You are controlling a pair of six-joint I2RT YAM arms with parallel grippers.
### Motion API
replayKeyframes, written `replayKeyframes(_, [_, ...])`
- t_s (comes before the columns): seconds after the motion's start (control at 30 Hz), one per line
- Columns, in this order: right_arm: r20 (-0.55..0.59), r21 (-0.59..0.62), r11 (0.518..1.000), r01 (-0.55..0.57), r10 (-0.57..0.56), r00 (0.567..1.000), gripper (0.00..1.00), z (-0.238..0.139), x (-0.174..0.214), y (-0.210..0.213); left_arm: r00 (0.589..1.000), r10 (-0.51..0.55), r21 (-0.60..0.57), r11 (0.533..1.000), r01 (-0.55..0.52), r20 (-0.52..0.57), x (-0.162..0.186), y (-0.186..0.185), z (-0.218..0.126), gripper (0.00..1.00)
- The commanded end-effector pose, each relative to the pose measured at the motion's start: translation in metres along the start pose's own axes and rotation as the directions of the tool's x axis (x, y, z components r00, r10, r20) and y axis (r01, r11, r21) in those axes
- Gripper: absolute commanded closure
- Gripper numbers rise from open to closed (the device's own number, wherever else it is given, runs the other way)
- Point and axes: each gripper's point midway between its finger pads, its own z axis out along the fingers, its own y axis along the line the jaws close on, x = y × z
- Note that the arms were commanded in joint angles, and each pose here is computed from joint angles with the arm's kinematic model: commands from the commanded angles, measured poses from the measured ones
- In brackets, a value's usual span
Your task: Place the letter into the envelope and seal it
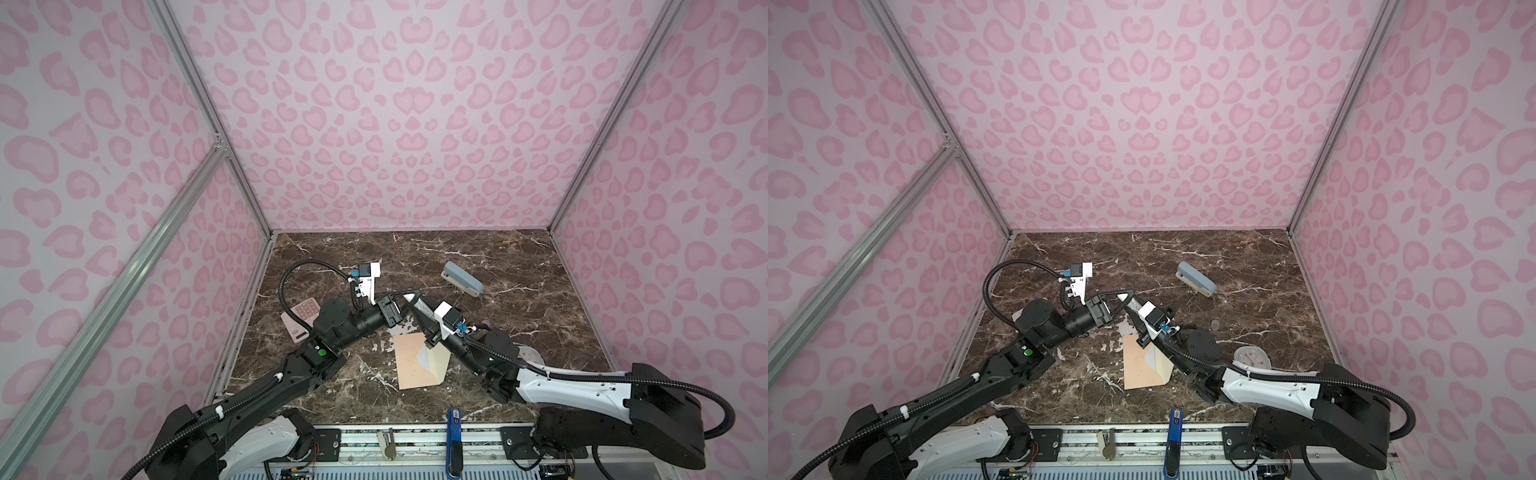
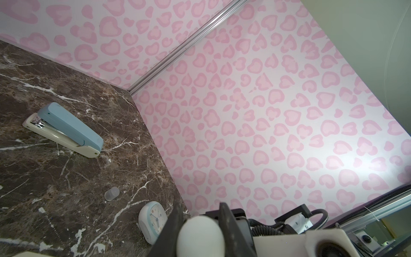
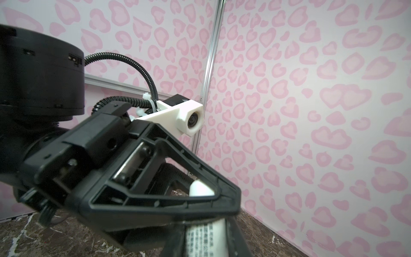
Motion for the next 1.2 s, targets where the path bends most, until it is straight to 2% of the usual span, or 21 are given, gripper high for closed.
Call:
replayKeyframes(0.0, [0.029,0.02,1.0,-0.004,0.004,1.0,0.85,-0.002,-0.009,-0.005,1.0,0.02,0.022,1.0,-0.021,0.024,-0.005,-0.006,-0.002,0.49])
replayKeyframes(0.17, [0.009,0.033,0.999,-0.001,0.0,1.0,0.85,-0.004,-0.007,-0.007,0.999,0.045,0.002,0.999,-0.045,0.031,-0.006,-0.005,-0.005,0.34])
replayKeyframes(0.43, [-0.102,0.073,0.997,0.023,-0.016,0.995,0.86,-0.013,0.008,-0.017,0.988,0.143,-0.15,0.98,-0.132,0.059,-0.016,0.006,-0.027,0.22])
replayKeyframes(0.6, [-0.176,0.101,0.995,0.022,-0.004,0.984,0.86,-0.025,0.018,-0.029,0.976,0.21,-0.249,0.949,-0.191,0.052,-0.02,0.015,-0.043,0.19])
replayKeyframes(0.77, [-0.267,0.132,0.991,0.003,0.033,0.963,0.89,-0.036,0.027,-0.042,0.965,0.262,-0.396,0.886,-0.241,-0.003,-0.017,0.039,-0.06,0.2])
replayKeyframes(0.9, [-0.36,0.161,0.987,-0.02,0.078,0.93,0.89,-0.042,0.035,-0.051,0.953,0.296,-0.504,0.814,-0.288,-0.066,-0.013,0.062,-0.075,0.21])
replayKeyframes(1.0, [-0.413,0.18,0.98,-0.08,0.149,0.898,0.9,-0.043,0.039,-0.053,0.946,0.299,-0.579,0.753,-0.312,-0.121,-0.007,0.081,-0.084,0.24])
replayKeyframes(1.17, [-0.546,0.235,0.954,-0.187,0.289,0.787,0.92,-0.046,0.049,-0.059,0.946,0.264,-0.646,0.693,-0.32,-0.186,0.01,0.113,-0.095,0.3])
